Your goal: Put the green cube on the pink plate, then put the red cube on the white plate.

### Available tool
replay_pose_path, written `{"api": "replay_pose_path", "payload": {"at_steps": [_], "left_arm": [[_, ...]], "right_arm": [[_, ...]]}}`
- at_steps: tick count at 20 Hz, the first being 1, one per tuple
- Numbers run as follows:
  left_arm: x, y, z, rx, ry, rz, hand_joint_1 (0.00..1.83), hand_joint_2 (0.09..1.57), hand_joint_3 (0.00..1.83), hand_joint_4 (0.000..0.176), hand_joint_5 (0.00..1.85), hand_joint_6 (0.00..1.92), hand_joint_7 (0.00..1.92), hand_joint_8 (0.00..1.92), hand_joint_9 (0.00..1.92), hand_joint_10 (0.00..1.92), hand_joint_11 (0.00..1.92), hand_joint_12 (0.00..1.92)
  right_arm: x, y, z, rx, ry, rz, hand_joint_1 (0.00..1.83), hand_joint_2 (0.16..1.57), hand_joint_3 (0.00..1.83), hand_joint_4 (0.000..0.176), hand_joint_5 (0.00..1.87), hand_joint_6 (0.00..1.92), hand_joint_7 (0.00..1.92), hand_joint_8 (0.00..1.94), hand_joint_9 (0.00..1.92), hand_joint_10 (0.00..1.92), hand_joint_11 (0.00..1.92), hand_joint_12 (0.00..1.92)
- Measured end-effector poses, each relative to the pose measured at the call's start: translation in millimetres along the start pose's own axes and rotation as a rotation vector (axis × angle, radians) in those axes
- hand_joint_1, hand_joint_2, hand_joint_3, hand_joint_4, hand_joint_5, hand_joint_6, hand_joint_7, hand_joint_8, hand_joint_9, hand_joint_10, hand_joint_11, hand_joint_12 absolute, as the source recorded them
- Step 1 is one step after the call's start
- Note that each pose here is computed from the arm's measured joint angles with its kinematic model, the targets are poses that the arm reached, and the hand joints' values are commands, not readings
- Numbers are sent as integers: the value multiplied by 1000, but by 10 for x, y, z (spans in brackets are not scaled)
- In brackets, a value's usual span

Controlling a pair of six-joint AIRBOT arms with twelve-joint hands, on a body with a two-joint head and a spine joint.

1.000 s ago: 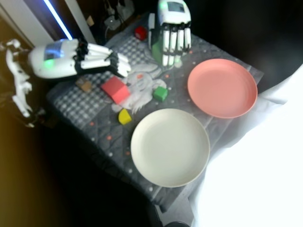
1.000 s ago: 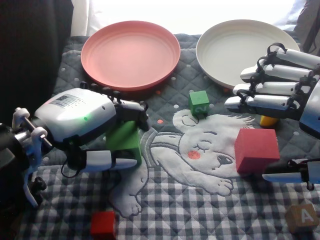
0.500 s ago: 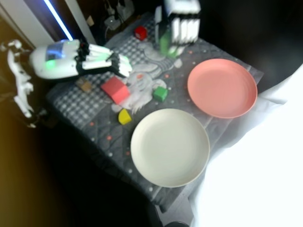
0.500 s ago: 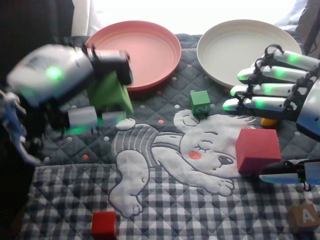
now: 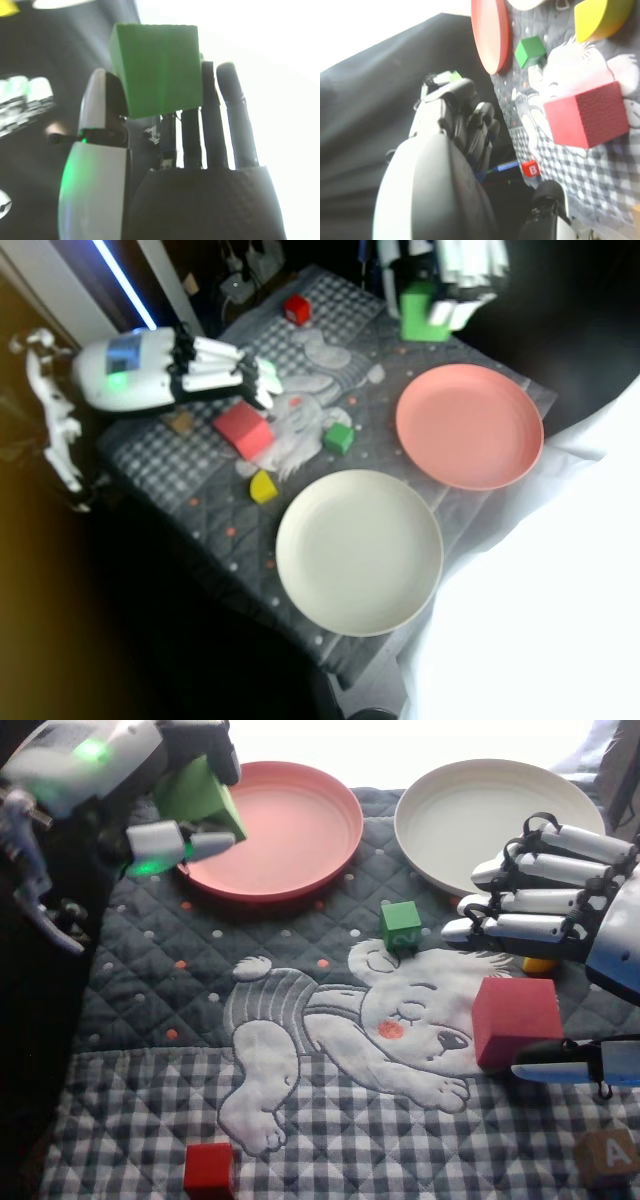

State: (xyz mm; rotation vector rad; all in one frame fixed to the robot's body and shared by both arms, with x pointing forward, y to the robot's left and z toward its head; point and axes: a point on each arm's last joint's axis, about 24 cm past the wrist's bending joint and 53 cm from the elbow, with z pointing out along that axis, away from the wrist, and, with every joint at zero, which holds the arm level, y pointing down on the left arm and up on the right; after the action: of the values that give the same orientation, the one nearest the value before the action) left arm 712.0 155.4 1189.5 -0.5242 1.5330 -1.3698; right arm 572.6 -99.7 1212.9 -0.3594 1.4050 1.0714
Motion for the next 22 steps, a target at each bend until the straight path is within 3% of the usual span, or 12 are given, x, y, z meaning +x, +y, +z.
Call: {"api": "replay_pose_path", "payload": {"at_steps": [3, 4, 6, 7, 10, 13, 17, 18, 19, 20, 21, 22], "left_arm": [[-57, 61, 260, -35, -8, -5, 1353, 1180, 0, 0, 800, 1029, 861, 1273, 821, 1478, 696, 1677], [-58, 71, 353, -47, -7, -8, 1253, 1199, 4, 0, 802, 1036, 847, 1440, 811, 1504, 752, 1771], [-55, 107, 486, -73, -2, -9, 1226, 1214, 3, 0, 777, 1078, 834, 1493, 847, 1531, 829, 1817], [-61, 211, 560, -108, -2, -12, 1211, 1238, 1, 0, 767, 1070, 775, 1611, 875, 1812, 940, 1917], [-97, 419, 644, -171, -13, -28, 1193, 1245, 1, 0, 723, 1188, 783, 1539, 670, 1533, 615, 1878], [-37, 628, 717, -235, -3, -36, 1143, 1271, 1, 0, 684, 1332, 722, 1522, 589, 1391, 479, 1807], [75, 779, 760, -281, 11, -60, 1335, 1251, 0, 0, 613, 1272, 772, 1419, 681, 1634, 369, 1739], [79, 794, 764, -287, 8, -72, 1191, 1168, 0, 0, 543, 879, 590, 995, 462, 1286, 239, 1684], [62, 815, 760, -295, -6, -107, 1051, 1092, 0, 0, 447, 661, 431, 690, 257, 1137, 79, 1735], [53, 821, 758, -298, -12, -121, 1051, 1092, 0, 0, 447, 661, 431, 690, 257, 1137, 79, 1735], [50, 821, 758, -298, -13, -122, 949, 1050, 0, 8, 383, 527, 386, 441, 183, 860, 15, 1527], [44, 823, 757, -299, -16, -128, 868, 1006, 0, 20, 341, 387, 370, 227, 137, 597, 2, 1180]], "right_arm": [[11, -1, 8, -2, -1, 4, 604, 1017, 5, 0, 502, 79, 514, 0, 250, 263, 0, 827], [19, -10, 8, 0, 3, 4, 601, 1021, 6, 0, 494, 73, 506, 0, 247, 256, 0, 818], [13, -23, 12, 1, -1, 7, 586, 1029, 5, 0, 505, 71, 515, 3, 276, 260, 0, 950], [22, -25, 17, 0, 0, 9, 603, 1035, 5, 0, 517, 73, 540, 10, 300, 280, 0, 1039], [42, -26, 26, -2, 2, 15, 580, 1033, 2, 0, 512, 69, 559, 14, 350, 317, 0, 1161], [35, -33, 26, 0, 0, 17, 568, 1022, 0, 0, 528, 70, 579, 18, 373, 314, 0, 1208], [36, -34, 26, 0, 1, 17, 561, 1023, 0, 0, 529, 65, 571, 8, 382, 302, 0, 1224], [35, -37, 25, 0, 1, 16, 558, 1016, 0, 0, 507, 53, 543, 4, 350, 278, 0, 1152], [34, -36, 25, 0, 0, 16, 566, 1015, 0, 0, 503, 48, 547, 7, 349, 261, 0, 1109], [34, -36, 25, 0, 0, 16, 566, 1015, 0, 0, 503, 48, 547, 7, 349, 261, 0, 1109], [34, -36, 25, 0, 0, 16, 572, 1010, 0, 0, 506, 44, 544, 4, 347, 239, 0, 1078], [34, -35, 25, 0, 0, 16, 581, 1009, 0, 0, 513, 39, 544, 2, 359, 206, 0, 1059]]}}
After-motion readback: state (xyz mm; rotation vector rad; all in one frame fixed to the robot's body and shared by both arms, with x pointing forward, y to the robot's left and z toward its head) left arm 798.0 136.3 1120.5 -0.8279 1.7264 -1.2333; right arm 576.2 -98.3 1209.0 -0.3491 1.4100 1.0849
